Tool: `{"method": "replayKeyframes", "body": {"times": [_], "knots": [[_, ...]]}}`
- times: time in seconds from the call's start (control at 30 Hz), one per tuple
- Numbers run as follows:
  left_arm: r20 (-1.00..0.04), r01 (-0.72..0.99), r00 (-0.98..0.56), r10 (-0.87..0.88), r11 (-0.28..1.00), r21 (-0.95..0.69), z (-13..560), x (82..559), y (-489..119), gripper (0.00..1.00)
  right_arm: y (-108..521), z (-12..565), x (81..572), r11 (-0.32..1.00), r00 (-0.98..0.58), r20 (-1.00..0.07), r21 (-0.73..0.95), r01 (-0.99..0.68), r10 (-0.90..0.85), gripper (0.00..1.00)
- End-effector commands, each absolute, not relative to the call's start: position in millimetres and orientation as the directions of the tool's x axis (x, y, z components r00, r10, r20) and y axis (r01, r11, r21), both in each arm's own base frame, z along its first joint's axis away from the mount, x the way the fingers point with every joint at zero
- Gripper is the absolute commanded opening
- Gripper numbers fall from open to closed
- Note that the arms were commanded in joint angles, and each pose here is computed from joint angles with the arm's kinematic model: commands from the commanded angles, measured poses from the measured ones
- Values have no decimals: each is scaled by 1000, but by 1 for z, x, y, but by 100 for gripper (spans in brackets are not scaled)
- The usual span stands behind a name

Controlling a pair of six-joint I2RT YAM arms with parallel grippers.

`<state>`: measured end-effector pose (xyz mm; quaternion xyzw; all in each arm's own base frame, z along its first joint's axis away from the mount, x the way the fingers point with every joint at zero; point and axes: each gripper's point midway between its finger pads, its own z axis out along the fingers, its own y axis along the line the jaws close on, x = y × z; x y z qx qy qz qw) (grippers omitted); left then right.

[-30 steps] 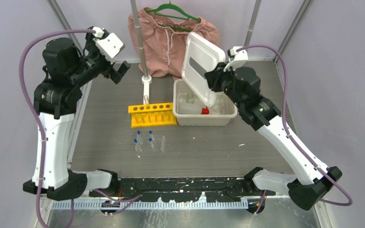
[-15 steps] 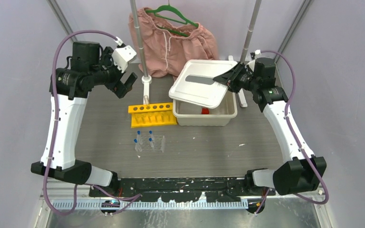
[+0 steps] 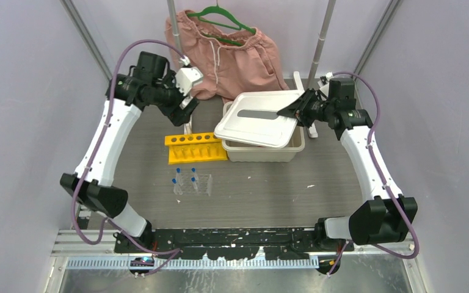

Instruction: Organize the chemistry lab equipment

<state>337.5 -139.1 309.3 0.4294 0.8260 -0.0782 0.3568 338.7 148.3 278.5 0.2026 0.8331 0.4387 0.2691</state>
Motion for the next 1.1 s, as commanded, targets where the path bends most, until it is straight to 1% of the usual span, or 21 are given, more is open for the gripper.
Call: {"method": "replayKeyframes", "body": {"times": [0.0, 0.13, 0.27, 0.3, 0.4, 0.47, 0.5, 0.53, 0.57, 0.67, 0.77, 0.9, 1.07], "knots": [[-700, 769, -320, 638, 607, 202, 313, 361, -167, 85, 124, 253, 332, 689, -787, -335, 709, 152, 518, 27], [-702, 785, -310, 641, 589, 191, 297, 377, -190, 83, 113, 235, 333, 740, -796, -340, 645, 190, 501, 35], [-693, 808, -283, 662, 555, 200, 278, 384, -212, 81, 105, 214, 334, 775, -810, -326, 588, 230, 488, 38], [-687, 813, -276, 672, 545, 207, 273, 385, -217, 81, 103, 209, 334, 782, -812, -324, 577, 237, 485, 40], [-670, 824, -269, 692, 525, 212, 261, 389, -227, 81, 100, 204, 336, 794, -817, -321, 556, 247, 479, 51], [-661, 829, -273, 699, 520, 207, 254, 392, -233, 81, 96, 204, 338, 802, -814, -328, 539, 257, 480, 61], [-656, 829, -279, 701, 520, 203, 250, 394, -234, 81, 94, 204, 339, 808, -809, -336, 527, 262, 482, 82], [-651, 830, -284, 704, 521, 201, 247, 396, -235, 80, 90, 205, 339, 816, -805, -345, 512, 269, 482, 98], [-646, 830, -291, 705, 522, 197, 242, 398, -236, 80, 87, 206, 340, 823, -801, -356, 499, 273, 481, 100], [-649, 827, -300, 699, 529, 189, 237, 402, -240, 80, 76, 208, 342, 841, -785, -385, 449, 300, 486, 100], [-655, 827, -306, 690, 534, 176, 236, 404, -243, 80, 76, 210, 343, 845, -789, -386, 447, 294, 478, 100], [-668, 828, -302, 680, 535, 170, 241, 403, -246, 80, 68, 204, 341, 861, -791, -390, 398, 316, 471, 100], [-688, 826, -316, 654, 547, 140, 244, 402, -253, 80, 49, 207, 345, 861, -726, -470, 350, 368, 502, 100]]}}
